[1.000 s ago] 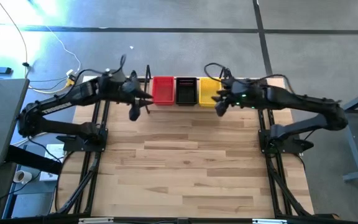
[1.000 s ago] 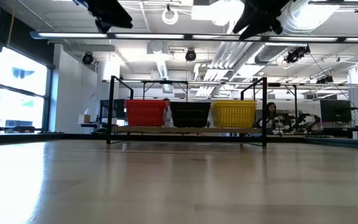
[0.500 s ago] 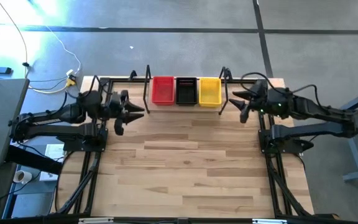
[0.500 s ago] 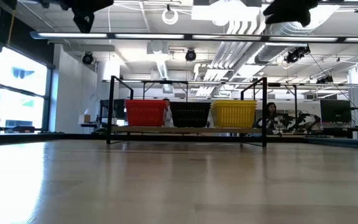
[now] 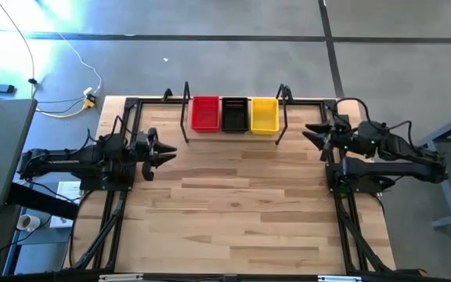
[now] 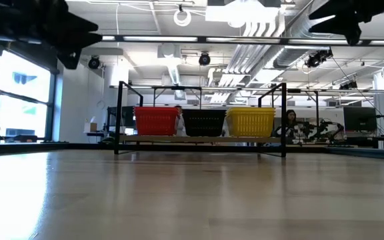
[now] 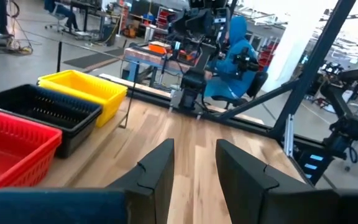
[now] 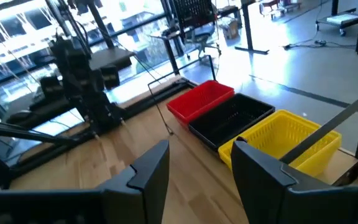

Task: Stack baskets on shelf by color
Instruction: Return to Home Position

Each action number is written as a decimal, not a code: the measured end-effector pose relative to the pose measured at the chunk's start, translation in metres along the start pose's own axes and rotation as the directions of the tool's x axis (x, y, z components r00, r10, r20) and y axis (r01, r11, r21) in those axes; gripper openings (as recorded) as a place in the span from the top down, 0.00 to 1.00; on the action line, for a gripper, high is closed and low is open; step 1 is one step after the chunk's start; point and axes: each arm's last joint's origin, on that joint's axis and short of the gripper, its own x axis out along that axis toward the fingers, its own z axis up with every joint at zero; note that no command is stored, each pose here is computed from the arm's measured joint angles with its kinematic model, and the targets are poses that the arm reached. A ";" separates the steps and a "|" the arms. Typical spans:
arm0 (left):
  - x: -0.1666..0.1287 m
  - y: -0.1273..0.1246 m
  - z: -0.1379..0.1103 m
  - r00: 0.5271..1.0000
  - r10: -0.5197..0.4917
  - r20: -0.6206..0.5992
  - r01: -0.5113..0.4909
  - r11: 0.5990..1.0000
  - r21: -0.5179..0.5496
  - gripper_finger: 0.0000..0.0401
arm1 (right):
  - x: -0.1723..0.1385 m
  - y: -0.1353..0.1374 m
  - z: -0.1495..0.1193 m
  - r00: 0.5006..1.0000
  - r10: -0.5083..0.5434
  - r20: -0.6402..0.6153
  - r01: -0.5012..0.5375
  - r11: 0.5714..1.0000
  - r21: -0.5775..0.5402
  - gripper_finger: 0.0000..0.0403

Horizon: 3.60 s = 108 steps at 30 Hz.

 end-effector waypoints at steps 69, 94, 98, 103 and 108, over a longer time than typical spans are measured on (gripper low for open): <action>-0.010 0.015 -0.060 0.996 0.057 -0.072 -0.055 0.998 0.029 0.80 | 0.050 -0.033 -0.140 0.996 0.090 -0.027 -0.092 0.992 -0.085 0.61; -0.010 0.015 -0.060 0.996 0.057 -0.073 -0.055 0.998 0.030 0.80 | 0.050 -0.033 -0.140 0.996 0.089 -0.028 -0.091 0.992 -0.086 0.61; -0.010 0.015 -0.060 0.996 0.057 -0.073 -0.055 0.998 0.030 0.79 | 0.050 -0.033 -0.140 0.996 0.089 -0.028 -0.091 0.992 -0.086 0.61; -0.010 0.015 -0.060 0.996 0.057 -0.073 -0.055 0.998 0.029 0.80 | 0.050 -0.033 -0.140 0.996 0.089 -0.028 -0.091 0.992 -0.086 0.61; -0.010 0.015 -0.060 0.996 0.057 -0.073 -0.055 0.998 0.029 0.80 | 0.050 -0.033 -0.140 0.996 0.089 -0.028 -0.091 0.992 -0.086 0.61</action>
